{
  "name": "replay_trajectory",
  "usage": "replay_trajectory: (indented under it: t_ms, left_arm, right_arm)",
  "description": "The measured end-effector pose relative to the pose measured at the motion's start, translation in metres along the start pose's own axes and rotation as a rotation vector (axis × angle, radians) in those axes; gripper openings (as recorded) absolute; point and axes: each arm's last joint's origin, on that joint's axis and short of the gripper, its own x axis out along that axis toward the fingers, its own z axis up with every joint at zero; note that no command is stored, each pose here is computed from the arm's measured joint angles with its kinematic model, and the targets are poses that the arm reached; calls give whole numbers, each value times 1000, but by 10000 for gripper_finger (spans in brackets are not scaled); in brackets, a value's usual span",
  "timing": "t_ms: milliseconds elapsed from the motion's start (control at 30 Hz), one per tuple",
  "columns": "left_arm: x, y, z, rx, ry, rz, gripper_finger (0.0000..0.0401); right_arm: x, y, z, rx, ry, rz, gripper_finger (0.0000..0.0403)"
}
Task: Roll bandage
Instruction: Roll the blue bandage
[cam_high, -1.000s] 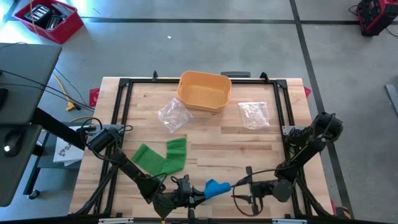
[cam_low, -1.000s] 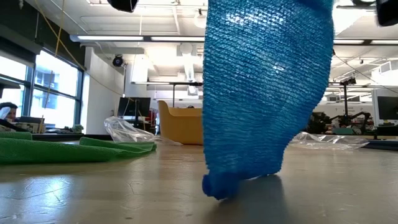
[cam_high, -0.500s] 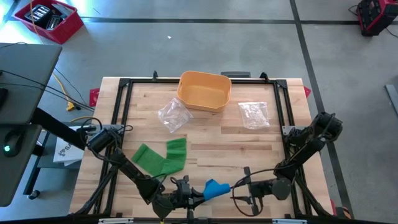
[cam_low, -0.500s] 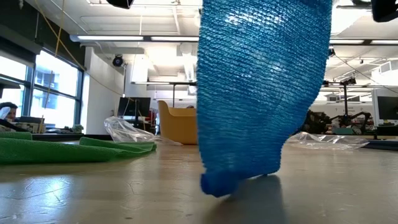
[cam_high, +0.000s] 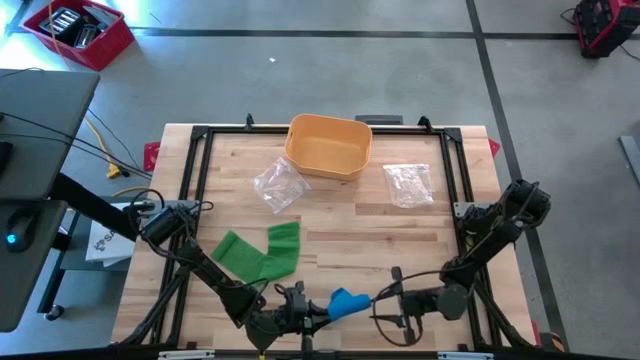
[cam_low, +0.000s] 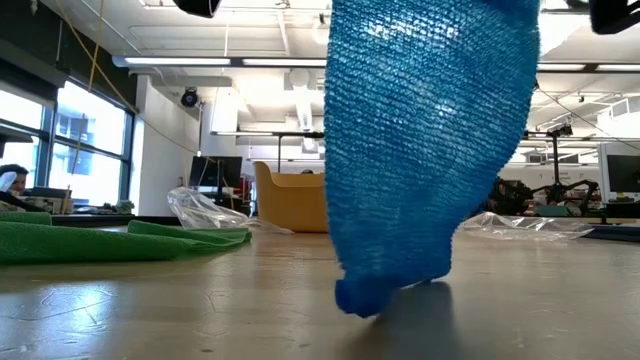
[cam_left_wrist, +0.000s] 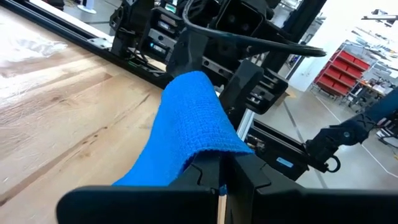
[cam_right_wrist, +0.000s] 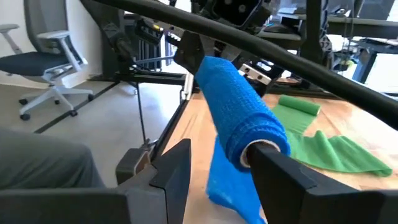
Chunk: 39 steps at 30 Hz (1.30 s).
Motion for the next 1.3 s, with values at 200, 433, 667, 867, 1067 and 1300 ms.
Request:
replay_trajectory:
  t_ms: [200, 433, 667, 867, 1067, 1300]
  left_arm:
    - [0, 0, 0, -1, 1, -3, 7]
    - [-1, -1, 0, -1, -2, -1, 7]
    - [-1, 0, 0, 6, -12, 16, 19]
    - [0, 2, 0, 41, -23, 55, 80]
    - [-15, 2, 8, 153, 22, 125, 131]
    - [-37, -5, 24, 216, 30, 150, 130]
  right_arm:
    - [1, 0, 2, 2, -13, 47, 153]
    - [8, -7, 6, 33, -37, 64, 153]
    - [16, -17, 6, 87, -35, 39, 95]
    - [15, -16, 6, 75, -29, 56, 9]
    - [12, -15, 10, 79, -28, 53, 6]
    - [2, -21, 29, 48, -30, 61, 3]
